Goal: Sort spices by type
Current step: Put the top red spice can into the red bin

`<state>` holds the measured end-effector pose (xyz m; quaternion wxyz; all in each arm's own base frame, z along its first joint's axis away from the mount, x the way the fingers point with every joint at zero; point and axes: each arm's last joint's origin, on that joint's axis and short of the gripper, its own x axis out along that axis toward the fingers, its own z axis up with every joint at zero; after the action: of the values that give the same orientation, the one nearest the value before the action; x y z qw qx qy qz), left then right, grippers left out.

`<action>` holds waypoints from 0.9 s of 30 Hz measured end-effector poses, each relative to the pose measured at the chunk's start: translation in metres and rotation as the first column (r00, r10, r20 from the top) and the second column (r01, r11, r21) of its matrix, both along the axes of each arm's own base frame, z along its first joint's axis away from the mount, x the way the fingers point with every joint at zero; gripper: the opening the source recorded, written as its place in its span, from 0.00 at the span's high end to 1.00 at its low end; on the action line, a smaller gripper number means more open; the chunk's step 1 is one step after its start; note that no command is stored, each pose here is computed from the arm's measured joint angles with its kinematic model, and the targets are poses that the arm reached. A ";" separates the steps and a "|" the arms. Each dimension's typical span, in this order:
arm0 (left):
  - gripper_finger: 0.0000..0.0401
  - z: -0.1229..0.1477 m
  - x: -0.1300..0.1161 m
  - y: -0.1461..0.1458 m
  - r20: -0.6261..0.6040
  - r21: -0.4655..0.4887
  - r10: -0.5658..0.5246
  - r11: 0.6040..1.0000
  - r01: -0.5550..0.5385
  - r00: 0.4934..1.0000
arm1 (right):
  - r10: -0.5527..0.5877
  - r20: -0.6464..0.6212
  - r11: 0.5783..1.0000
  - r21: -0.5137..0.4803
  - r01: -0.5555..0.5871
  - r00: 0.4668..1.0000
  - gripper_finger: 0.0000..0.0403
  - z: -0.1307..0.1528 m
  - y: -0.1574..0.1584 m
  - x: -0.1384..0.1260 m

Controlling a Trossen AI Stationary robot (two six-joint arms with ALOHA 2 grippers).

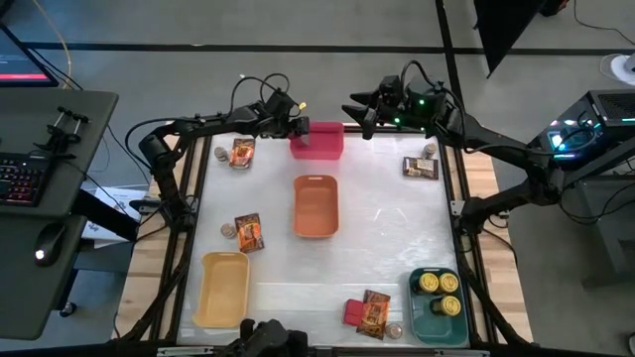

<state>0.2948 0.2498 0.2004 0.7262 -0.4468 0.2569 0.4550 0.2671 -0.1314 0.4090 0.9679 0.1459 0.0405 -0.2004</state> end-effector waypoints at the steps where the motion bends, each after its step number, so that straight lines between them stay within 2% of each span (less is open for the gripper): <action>1: 0.40 0.000 0.000 0.000 -0.002 0.004 -0.003 1.000 0.003 1.000 | 0.000 0.000 1.000 0.000 0.000 1.000 0.40 0.000 0.000 0.000; 13: 0.40 0.002 0.000 0.002 0.008 0.026 0.003 1.000 -0.003 1.000 | 0.000 0.000 1.000 0.000 0.000 1.000 0.40 0.000 0.000 0.000; 17: 0.40 0.017 -0.002 0.008 0.080 0.036 -0.004 0.999 0.001 0.997 | 0.000 0.000 1.000 0.000 0.000 1.000 0.40 0.000 0.000 0.000; 22: 0.41 0.047 0.002 0.008 0.112 0.134 -0.083 0.989 0.067 0.990 | 0.000 -0.001 1.000 0.000 0.000 1.000 0.40 0.000 0.000 0.000; 24: 0.45 0.051 0.010 0.000 0.078 0.163 -0.156 0.976 0.142 0.985 | 0.000 -0.001 1.000 0.000 0.000 1.000 0.40 0.000 0.000 0.000; 27: 0.59 0.044 0.022 -0.018 0.015 0.141 -0.245 0.960 0.241 0.969 | 0.000 -0.003 1.000 0.001 0.000 1.000 0.40 0.000 0.000 0.000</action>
<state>0.3168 0.2315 0.2442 0.8099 -0.3676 0.2659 0.3719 0.2671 -0.1314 0.4087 0.9678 0.1461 0.0421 -0.2006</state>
